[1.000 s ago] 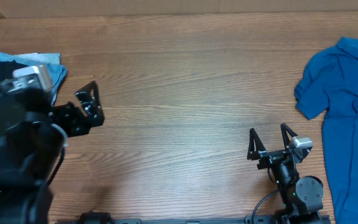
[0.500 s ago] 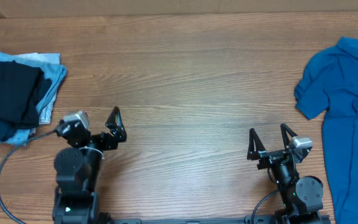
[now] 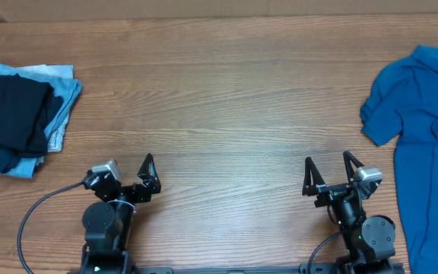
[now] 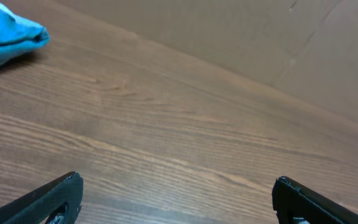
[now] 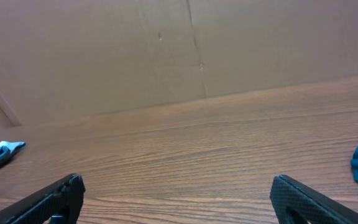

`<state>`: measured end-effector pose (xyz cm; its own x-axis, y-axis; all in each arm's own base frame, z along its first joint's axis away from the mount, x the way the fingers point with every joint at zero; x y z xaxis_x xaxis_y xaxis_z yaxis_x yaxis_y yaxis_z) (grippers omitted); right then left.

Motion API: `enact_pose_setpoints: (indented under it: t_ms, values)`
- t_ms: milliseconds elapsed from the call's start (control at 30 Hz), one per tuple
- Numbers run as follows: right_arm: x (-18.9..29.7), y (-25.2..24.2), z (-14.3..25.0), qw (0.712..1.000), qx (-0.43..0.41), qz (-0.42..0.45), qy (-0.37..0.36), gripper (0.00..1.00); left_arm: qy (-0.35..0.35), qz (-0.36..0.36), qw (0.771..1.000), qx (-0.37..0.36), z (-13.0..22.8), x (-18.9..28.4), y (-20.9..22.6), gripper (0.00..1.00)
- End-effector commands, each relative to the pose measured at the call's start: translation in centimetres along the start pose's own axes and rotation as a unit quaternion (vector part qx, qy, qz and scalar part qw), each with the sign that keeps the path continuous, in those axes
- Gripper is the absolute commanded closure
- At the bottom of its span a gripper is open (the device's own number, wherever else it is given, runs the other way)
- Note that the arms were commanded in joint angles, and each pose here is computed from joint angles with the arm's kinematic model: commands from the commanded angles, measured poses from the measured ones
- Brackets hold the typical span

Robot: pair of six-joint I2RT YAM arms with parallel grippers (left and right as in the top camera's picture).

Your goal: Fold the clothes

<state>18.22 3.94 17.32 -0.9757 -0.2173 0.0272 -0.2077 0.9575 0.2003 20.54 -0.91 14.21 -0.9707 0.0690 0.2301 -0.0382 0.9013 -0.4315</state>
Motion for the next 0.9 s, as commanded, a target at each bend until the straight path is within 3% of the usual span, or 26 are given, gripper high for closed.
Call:
enact_pose_setpoints:
  t_ms: [0,267,567,867]
  values:
    - [0.0,-0.1,0.2,1.0,-0.002,0.002,-0.002,0.0,0.002,-0.005,1.0,0.002,0.8,0.2,0.4,0.0]
    - [0.0,-0.1,0.2,1.0,-0.002,0.002,-0.002,0.0,0.006,-0.008,0.998,-0.056,1.2,1.1,0.6,0.0]
    - [0.0,-0.1,0.2,1.0,-0.002,0.002,-0.002,0.0,-0.08,0.014,0.982,-0.169,-1.3,2.3,-0.6,0.0]
    - [0.0,-0.1,0.2,1.0,-0.002,0.002,-0.002,0.0,-0.079,0.006,0.981,-0.179,-1.3,2.3,-0.4,0.0]
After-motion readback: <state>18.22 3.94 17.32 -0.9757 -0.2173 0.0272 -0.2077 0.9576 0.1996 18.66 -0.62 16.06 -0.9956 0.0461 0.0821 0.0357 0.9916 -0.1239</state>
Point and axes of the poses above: each gripper's point midway between its finger pads, its own x axis back along the fingers, its own y axis along the line the jaws close on, z = x × y, the point moved 6 cm from there along x, back along the fingers, and after that the axes turned 3 degrees about x, right-handed, at the moved point
